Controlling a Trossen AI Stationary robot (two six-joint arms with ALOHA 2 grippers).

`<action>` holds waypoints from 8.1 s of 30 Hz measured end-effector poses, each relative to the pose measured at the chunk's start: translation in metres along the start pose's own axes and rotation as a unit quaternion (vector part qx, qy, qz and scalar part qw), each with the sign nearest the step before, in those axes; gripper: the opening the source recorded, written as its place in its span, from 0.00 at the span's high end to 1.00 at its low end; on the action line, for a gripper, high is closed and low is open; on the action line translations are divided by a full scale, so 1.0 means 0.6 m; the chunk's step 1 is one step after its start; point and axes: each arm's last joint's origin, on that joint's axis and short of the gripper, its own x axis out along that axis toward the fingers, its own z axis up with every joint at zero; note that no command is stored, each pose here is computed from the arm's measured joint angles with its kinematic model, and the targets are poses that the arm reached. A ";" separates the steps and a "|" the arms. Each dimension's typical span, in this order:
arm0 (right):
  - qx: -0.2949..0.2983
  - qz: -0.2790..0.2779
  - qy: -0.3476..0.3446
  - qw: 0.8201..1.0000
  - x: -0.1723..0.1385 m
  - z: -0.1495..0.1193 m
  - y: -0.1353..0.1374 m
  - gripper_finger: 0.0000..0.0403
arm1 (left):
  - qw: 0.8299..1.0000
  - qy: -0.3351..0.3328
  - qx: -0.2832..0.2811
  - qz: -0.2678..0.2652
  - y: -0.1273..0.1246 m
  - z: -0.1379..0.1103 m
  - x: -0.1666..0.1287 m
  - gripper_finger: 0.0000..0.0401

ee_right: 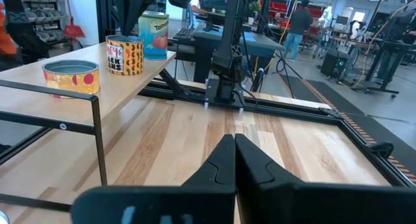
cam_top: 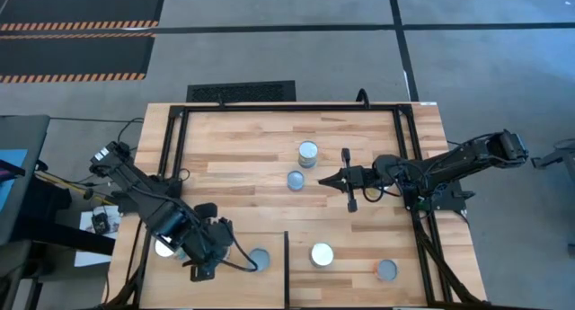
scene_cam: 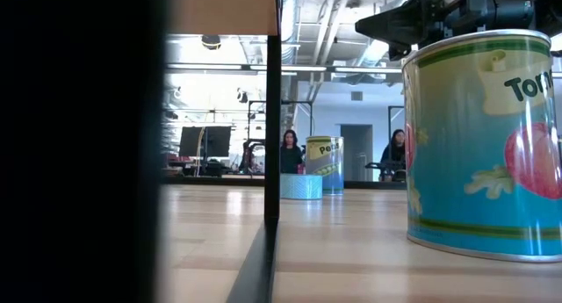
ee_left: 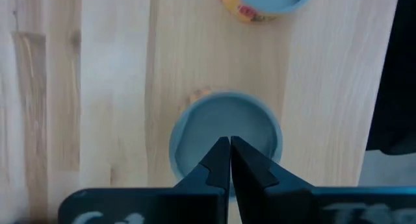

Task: Pick and place cans onto a shelf
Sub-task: Adjust the canned goods on the shelf, then put the canned peas on the shelf

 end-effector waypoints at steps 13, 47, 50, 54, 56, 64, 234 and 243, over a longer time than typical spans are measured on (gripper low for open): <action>0.000 0.000 0.001 1.000 0.000 0.000 0.000 0.97 | 1.000 0.005 -0.004 0.017 -0.001 -0.009 0.000 1.00; 0.000 0.000 0.002 1.000 0.000 -0.001 0.000 0.97 | 0.997 0.060 -0.020 0.041 0.014 -0.022 0.019 1.00; 0.000 0.000 0.002 1.000 0.000 -0.001 0.000 0.97 | 0.997 0.062 -0.023 0.044 0.016 -0.024 0.017 1.00; 0.000 0.000 0.002 1.000 0.000 -0.001 0.000 0.97 | 0.996 0.072 -0.022 0.055 0.019 -0.028 0.016 1.00; 0.000 0.000 0.002 1.000 0.000 -0.001 0.000 0.97 | 0.995 0.075 -0.027 0.060 0.021 -0.029 0.016 1.00; 0.000 0.000 0.002 1.000 0.000 -0.001 0.000 0.97 | 0.995 0.083 -0.032 0.053 0.020 -0.030 0.015 1.00; -0.036 -0.068 0.485 0.871 0.218 0.046 -0.131 0.99 | 0.842 -0.522 0.073 0.119 0.387 -0.124 0.143 1.00; -0.028 -0.073 0.429 0.900 0.227 0.208 -0.042 0.98 | 0.835 -0.528 0.040 0.147 0.388 -0.160 0.127 1.00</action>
